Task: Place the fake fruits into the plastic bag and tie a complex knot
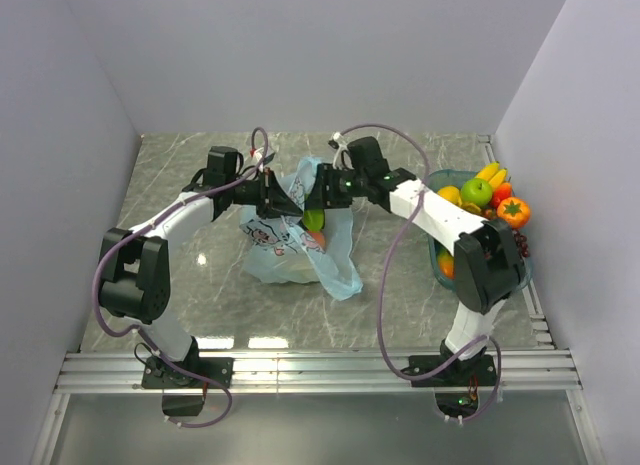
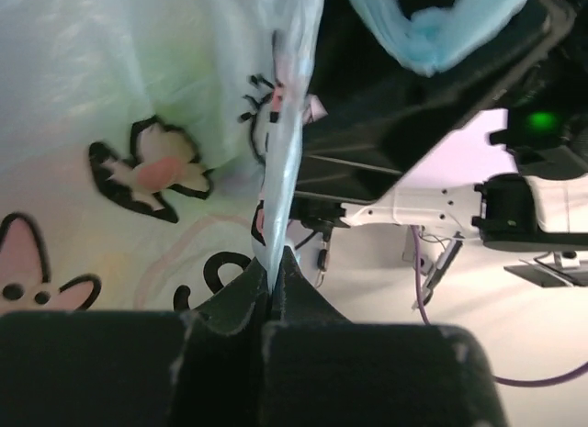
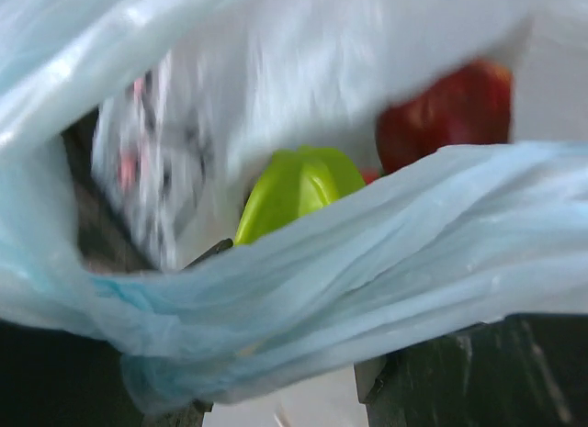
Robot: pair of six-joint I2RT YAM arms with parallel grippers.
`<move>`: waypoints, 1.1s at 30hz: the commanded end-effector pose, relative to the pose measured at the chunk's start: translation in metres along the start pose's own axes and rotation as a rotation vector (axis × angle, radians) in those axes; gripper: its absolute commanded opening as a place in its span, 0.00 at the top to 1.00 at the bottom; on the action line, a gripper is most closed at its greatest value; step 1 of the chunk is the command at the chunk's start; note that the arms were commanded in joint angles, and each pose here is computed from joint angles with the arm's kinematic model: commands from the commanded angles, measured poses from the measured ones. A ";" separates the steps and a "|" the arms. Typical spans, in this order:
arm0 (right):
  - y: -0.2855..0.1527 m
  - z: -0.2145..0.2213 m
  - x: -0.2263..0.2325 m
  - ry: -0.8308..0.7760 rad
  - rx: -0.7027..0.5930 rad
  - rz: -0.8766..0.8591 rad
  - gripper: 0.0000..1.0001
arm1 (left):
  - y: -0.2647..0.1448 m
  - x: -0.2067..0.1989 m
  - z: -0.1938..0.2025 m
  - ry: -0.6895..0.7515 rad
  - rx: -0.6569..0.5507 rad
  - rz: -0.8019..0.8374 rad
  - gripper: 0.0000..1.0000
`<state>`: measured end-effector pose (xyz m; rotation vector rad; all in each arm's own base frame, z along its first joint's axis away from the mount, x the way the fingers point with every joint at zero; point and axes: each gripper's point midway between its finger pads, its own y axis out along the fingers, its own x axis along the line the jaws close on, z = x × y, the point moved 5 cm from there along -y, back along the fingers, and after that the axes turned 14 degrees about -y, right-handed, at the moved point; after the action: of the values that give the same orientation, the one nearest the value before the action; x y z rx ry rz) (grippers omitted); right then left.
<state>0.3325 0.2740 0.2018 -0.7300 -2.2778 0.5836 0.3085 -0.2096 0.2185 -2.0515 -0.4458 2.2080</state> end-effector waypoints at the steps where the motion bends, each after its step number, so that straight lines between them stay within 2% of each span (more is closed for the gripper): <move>1: 0.021 -0.052 0.013 0.016 -0.233 -0.012 0.59 | -0.009 -0.035 0.005 0.106 0.043 0.104 0.99; 3: 0.031 -0.053 0.021 0.094 -0.289 -0.058 0.49 | -0.009 -0.033 0.004 0.102 0.048 0.108 1.00; 4: 0.036 -0.053 0.025 0.099 -0.330 -0.086 0.41 | -0.009 -0.034 0.005 0.109 0.059 0.111 0.99; 5: 0.040 -0.052 0.030 0.122 -0.340 -0.102 0.24 | -0.010 -0.032 0.004 0.100 0.061 0.105 0.99; 8: 0.053 -0.041 0.038 0.128 -0.317 -0.123 0.08 | -0.013 -0.027 0.000 0.102 0.056 0.092 0.99; 10: 0.054 -0.031 0.036 0.128 -0.298 -0.116 0.04 | -0.016 -0.023 -0.003 0.102 0.048 0.085 0.99; 15: 0.032 -0.018 0.038 0.020 -0.231 -0.074 0.02 | -0.019 -0.016 -0.008 0.100 0.034 0.073 0.99; 22: -0.024 0.009 0.047 -0.146 -0.122 -0.008 0.01 | -0.018 -0.001 -0.012 0.102 -0.005 0.000 0.99; 25: -0.040 0.034 0.052 -0.219 -0.045 -0.057 0.01 | -0.016 0.005 -0.016 0.115 -0.021 -0.043 1.00; 27: -0.055 0.057 0.067 -0.259 0.004 -0.188 0.02 | -0.014 0.003 -0.021 0.143 -0.031 -0.055 1.00; 33: -0.084 0.091 0.088 -0.359 0.074 -0.336 0.06 | 0.010 -0.009 -0.019 0.201 0.016 -0.062 0.99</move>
<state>0.2131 0.2544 0.2228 -0.4164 -2.5608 0.6339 0.3260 -0.2037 0.2116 -2.1015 -0.4950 2.0520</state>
